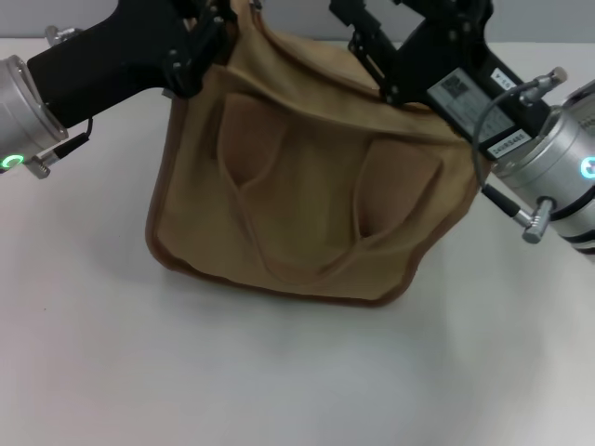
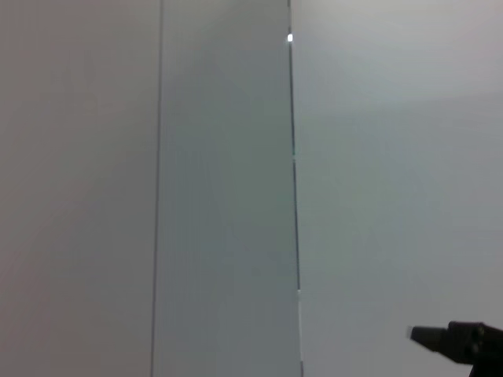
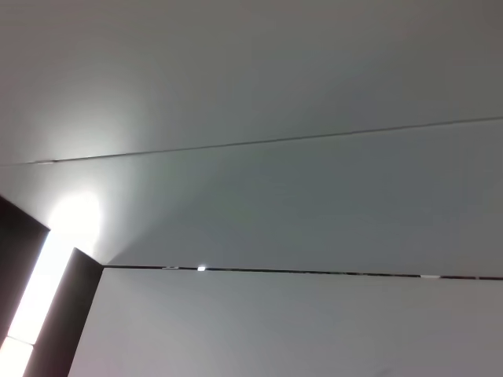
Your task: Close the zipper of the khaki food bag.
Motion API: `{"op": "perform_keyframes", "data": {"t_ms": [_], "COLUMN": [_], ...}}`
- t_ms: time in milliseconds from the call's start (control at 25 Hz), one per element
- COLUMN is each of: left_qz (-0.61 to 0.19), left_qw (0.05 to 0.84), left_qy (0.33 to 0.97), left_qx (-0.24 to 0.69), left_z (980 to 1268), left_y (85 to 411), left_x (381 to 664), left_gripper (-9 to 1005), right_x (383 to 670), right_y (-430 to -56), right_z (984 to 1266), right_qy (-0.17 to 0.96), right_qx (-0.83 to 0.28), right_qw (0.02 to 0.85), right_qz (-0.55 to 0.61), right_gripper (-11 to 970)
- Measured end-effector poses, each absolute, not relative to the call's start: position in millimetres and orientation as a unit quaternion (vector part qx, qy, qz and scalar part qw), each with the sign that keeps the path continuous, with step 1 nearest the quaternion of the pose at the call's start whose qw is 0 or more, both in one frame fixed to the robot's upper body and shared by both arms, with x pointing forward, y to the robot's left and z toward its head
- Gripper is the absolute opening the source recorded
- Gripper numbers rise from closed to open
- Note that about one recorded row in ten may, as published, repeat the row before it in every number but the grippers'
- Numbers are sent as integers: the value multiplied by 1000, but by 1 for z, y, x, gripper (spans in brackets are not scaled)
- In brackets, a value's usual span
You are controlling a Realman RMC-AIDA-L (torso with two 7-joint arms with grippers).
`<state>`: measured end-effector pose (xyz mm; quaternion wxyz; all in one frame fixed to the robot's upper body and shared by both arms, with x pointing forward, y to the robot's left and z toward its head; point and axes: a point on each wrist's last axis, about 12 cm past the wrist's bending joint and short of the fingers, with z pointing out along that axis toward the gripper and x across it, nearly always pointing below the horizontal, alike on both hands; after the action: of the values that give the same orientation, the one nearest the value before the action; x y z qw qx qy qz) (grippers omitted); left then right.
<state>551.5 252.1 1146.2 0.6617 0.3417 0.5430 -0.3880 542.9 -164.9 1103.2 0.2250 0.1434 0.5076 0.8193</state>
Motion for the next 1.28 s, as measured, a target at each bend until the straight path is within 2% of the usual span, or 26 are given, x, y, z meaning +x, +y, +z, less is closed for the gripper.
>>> {"op": "perform_keyframes", "data": {"t_ms": [520, 1280], "left_qz": [-402, -401], "left_qw": [654, 662], "left_qy": [525, 513], "left_qx": [366, 371], "left_z": [1152, 1159], "left_y": [234, 229], "left_x": [556, 561], "left_gripper": [27, 28], "right_x": [537, 541], "right_y": [-143, -142], "right_z": [1102, 1099], "right_qy": [518, 541], "right_qx": [113, 97], "right_qw": [254, 275], "right_qz": [809, 788], "right_gripper": [381, 387]}}
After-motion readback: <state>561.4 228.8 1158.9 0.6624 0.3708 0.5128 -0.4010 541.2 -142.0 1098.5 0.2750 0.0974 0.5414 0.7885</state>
